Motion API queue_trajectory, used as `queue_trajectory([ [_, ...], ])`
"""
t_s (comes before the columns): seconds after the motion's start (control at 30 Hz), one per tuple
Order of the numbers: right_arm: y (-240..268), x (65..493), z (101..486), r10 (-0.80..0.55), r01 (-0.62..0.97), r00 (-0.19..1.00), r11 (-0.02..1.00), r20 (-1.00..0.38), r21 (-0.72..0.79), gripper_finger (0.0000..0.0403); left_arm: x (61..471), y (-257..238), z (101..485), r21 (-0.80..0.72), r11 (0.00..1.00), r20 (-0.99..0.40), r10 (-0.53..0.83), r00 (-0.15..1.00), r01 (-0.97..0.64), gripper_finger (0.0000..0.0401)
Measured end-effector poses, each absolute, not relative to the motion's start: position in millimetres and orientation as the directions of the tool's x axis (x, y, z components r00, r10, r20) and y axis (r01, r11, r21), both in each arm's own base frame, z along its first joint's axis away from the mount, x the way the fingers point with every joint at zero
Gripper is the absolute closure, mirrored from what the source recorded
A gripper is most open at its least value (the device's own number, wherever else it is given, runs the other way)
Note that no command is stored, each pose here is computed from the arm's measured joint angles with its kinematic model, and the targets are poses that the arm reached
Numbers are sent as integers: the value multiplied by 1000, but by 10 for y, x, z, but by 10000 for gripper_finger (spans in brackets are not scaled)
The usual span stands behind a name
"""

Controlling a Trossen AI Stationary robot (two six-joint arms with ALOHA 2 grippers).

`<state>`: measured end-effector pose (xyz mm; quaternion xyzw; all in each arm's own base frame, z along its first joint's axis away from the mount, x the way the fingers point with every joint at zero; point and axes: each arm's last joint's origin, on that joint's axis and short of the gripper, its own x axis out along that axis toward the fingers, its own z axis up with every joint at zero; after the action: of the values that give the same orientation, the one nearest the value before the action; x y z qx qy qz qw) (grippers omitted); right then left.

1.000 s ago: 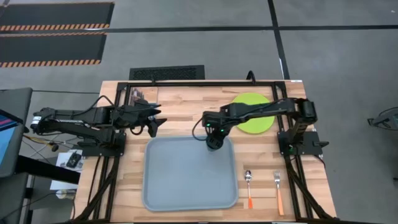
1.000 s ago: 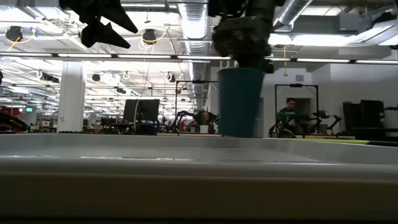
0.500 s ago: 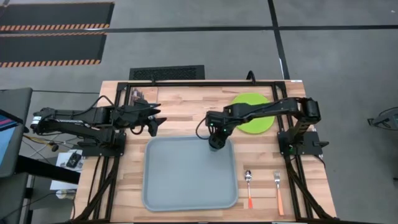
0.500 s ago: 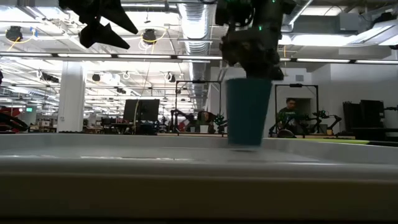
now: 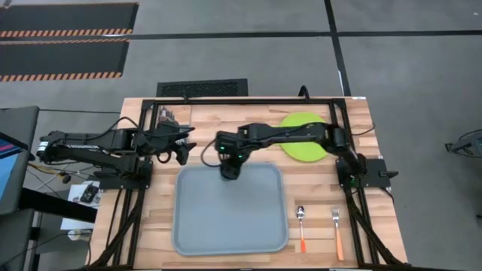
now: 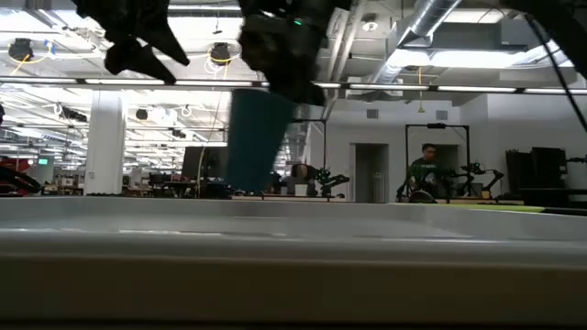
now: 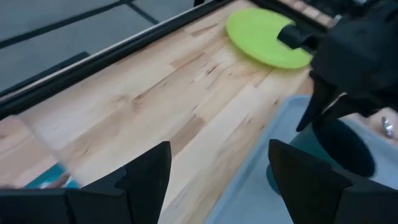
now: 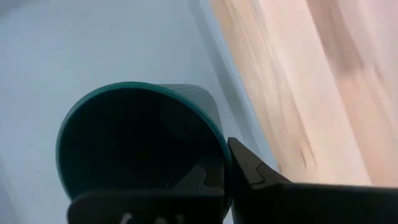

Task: Pick and place plate/cup/fork/spoon on tray
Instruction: Put the dark green cup on the gray serving tray

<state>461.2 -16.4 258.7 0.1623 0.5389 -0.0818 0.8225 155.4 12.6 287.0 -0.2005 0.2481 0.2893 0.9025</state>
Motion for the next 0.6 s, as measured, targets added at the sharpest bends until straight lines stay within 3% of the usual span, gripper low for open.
queue_trajectory([
  [0.27,-183,5004,2461,39,271,416,948,-908,165,388,1406,139,2865,-204,706,-582,469,664,-678,144],
  [0.6,-187,4993,2376,59,271,387,947,-920,174,384,1362,139,2870,-211,698,-586,470,660,-684,144],
])
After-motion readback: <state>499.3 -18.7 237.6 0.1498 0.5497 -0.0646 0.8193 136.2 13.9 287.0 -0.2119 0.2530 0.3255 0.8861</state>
